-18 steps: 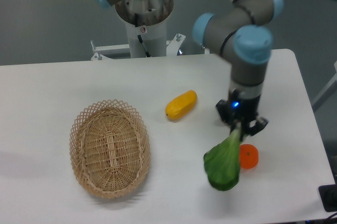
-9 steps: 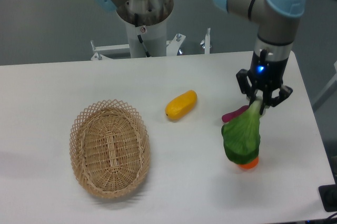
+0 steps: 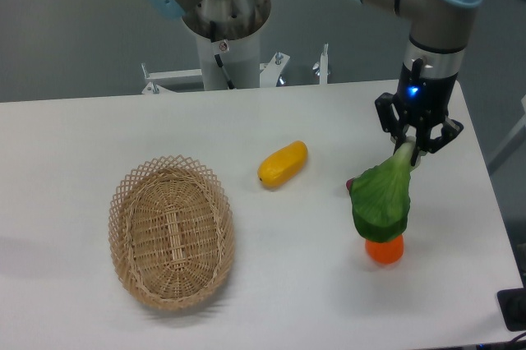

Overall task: Pick up the green vegetable from the table
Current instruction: 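Lift the bok choy up off the table by its stem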

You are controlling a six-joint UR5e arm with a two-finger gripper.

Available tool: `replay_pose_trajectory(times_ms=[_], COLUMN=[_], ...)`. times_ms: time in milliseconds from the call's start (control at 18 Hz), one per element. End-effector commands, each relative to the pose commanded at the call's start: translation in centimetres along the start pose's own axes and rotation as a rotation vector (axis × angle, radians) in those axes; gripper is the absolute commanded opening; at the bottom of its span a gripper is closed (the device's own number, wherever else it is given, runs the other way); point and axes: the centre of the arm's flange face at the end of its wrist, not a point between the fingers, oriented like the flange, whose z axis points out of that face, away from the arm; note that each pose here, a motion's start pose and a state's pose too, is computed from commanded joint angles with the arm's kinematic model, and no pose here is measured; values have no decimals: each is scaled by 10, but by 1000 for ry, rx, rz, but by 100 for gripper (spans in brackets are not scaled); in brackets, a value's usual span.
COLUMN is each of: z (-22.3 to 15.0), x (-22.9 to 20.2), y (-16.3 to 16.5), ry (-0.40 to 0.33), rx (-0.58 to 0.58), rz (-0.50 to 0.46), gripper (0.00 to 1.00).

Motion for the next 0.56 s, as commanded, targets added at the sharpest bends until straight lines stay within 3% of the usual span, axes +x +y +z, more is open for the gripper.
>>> replay_pose_trajectory(times_ms=[556], z=[-1], x=[-1], y=[0], ry=[-3], rx=[1], rz=[-1], gripper=[33])
